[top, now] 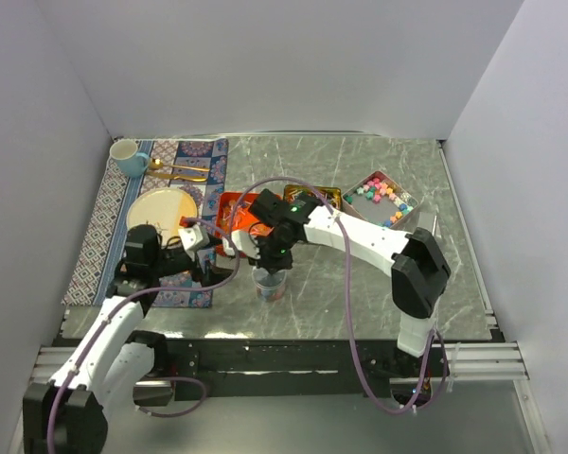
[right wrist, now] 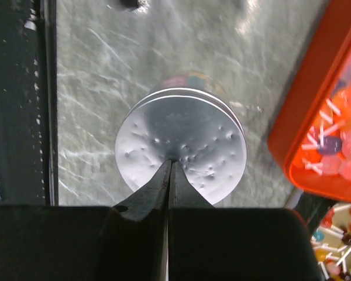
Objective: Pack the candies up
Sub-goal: Move the packing bottle to the center of the board.
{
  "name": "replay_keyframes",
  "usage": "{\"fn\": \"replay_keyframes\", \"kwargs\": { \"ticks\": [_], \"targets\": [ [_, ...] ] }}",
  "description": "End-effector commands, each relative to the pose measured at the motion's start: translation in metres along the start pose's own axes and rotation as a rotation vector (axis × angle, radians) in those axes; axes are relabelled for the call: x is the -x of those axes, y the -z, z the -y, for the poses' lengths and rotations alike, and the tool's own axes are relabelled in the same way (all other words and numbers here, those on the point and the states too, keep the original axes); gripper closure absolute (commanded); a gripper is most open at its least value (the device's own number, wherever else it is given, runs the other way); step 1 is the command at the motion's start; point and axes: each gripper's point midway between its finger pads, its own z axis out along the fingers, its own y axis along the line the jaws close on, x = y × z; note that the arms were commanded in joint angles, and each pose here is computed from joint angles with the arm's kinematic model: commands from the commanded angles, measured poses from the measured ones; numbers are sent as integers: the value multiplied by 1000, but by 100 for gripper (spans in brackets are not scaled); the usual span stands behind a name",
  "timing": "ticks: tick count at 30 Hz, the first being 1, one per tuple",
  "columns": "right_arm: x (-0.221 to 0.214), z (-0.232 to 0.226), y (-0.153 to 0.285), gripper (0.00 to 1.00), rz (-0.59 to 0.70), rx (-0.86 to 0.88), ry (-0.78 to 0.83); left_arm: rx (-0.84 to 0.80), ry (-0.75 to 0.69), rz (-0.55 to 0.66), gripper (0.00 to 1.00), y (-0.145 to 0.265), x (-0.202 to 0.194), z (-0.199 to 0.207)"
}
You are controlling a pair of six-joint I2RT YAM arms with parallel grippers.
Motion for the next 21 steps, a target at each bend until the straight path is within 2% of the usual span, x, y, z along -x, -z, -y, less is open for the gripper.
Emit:
{"fn": "replay_keyframes", "kwargs": {
  "ticks": [1,5,10,15,18,21],
  "targets": [
    [-92,-5,-17,100,-266,40,-121,14,81,114,3,-20,26,0],
    [-82,-3,-14,100,-231,36,-132,93,172,145,3,-22,25,-8],
    [-93,-12,-6,100,-244,49,-167,12,196,185,4,-25,29,26],
    [-125,-29,6,100,-291,54,-202,-29,238,100,3,-57,-1,55],
    [-138,-35,10,100,-307,51,-222,-45,188,115,4,-67,-6,73],
    [-147,-37,14,100,-312,46,-245,-7,150,77,4,-77,-23,74]
  ]
}}
